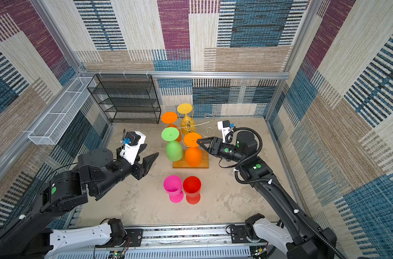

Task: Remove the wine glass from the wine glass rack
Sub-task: 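Reach the right gripper to the orange glass's foot on the rack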

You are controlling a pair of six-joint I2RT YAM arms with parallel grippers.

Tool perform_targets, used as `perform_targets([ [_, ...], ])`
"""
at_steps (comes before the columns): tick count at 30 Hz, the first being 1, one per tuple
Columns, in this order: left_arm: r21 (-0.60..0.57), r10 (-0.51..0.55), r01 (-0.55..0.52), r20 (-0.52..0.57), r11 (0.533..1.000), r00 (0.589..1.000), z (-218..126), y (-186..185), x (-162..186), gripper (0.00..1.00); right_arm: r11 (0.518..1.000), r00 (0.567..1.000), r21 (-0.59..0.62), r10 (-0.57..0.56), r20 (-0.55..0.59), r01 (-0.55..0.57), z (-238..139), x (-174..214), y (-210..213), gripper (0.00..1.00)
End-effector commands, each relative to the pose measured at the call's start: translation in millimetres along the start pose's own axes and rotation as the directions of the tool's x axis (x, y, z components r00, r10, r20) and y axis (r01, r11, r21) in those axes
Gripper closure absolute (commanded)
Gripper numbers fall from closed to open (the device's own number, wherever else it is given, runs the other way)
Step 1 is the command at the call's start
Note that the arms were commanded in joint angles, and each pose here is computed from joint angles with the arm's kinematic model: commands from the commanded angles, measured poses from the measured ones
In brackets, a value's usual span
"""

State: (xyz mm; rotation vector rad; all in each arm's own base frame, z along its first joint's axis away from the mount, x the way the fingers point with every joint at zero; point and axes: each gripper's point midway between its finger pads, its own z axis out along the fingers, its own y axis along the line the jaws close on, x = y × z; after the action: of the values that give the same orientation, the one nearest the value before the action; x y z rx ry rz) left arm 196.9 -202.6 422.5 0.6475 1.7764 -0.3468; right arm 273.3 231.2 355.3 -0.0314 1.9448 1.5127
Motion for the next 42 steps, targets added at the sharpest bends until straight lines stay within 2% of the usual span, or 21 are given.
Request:
perform_targets([
  [1,0.020,0.029,-0.030,0.028,0.999,0.999,-0.8,-3.0,-7.0,0.40,0.999,0.999,-0.033,-0.025,0.032,0.026,0.5,-9.5,11.1,0.55],
  [8,0.021,0.032,-0.033,0.024,0.999,0.999,-1.0,-2.7,-4.8,0.40,0.999,0.999,-0.041,-0.015,0.029,0.016,4.4,-10.4,9.8,0.60],
  [19,0.020,0.031,-0.032,0.021,0.999,0.999,1.0,-2.4,-1.5,0.40,0.999,1.000,-0.043,-0.002,0.029,0.004,5.6,-10.2,9.3,0.76],
  [42,0.029,0.027,-0.027,0.002,0.999,1.000,0.0,-1.8,4.0,0.40,0.993,0.999,-0.116,0.030,0.017,-0.028,1.0,-7.1,24.3,0.93],
])
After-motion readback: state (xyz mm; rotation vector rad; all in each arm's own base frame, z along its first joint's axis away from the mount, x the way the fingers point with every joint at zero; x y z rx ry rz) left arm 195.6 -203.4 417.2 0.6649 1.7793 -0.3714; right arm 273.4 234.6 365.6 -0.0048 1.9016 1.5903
